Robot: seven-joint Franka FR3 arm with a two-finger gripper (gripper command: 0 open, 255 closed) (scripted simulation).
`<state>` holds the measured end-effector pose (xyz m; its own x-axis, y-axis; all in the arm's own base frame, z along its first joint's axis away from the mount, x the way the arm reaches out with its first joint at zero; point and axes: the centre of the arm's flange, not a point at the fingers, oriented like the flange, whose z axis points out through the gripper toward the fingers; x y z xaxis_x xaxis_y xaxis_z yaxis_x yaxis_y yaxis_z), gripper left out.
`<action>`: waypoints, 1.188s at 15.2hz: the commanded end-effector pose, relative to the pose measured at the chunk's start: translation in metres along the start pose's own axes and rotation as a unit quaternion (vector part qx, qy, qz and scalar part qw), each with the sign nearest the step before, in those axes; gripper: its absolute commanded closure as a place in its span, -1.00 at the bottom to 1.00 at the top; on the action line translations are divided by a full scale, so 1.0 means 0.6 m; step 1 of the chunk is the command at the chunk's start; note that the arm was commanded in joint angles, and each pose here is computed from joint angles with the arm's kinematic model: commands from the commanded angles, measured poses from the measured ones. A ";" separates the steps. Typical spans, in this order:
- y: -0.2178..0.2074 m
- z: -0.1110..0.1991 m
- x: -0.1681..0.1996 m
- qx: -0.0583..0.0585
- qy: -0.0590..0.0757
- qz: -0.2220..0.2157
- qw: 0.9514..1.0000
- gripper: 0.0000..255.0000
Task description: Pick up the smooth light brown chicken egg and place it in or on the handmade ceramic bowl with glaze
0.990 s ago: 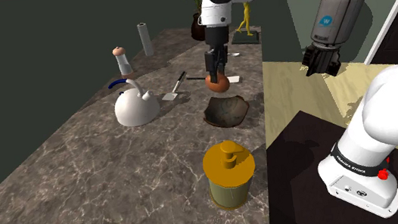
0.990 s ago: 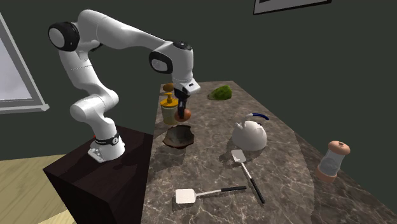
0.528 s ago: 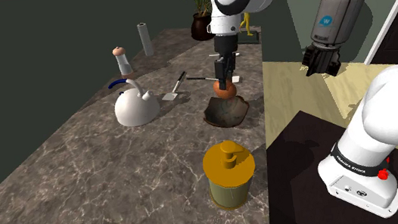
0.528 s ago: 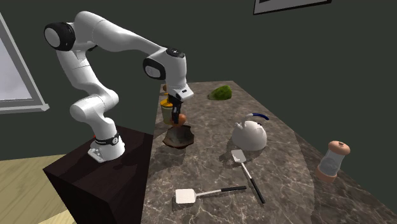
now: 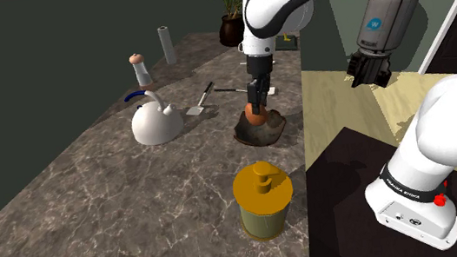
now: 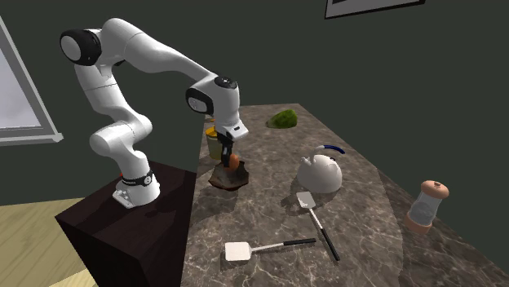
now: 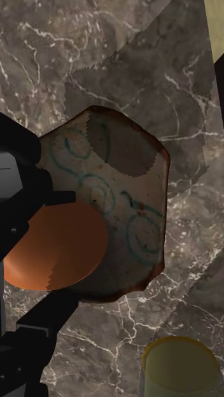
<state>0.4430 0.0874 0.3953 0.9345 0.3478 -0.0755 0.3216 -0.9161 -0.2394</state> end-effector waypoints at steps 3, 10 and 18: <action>0.006 0.028 0.001 0.000 0.000 0.000 1.000 1.00; 0.006 0.028 0.001 0.000 0.000 0.000 1.000 1.00; 0.006 -0.016 0.001 0.000 0.000 0.000 1.000 -1.00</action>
<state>0.4433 0.0845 0.3922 0.9347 0.3477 -0.0739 0.3219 -0.9161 -0.2392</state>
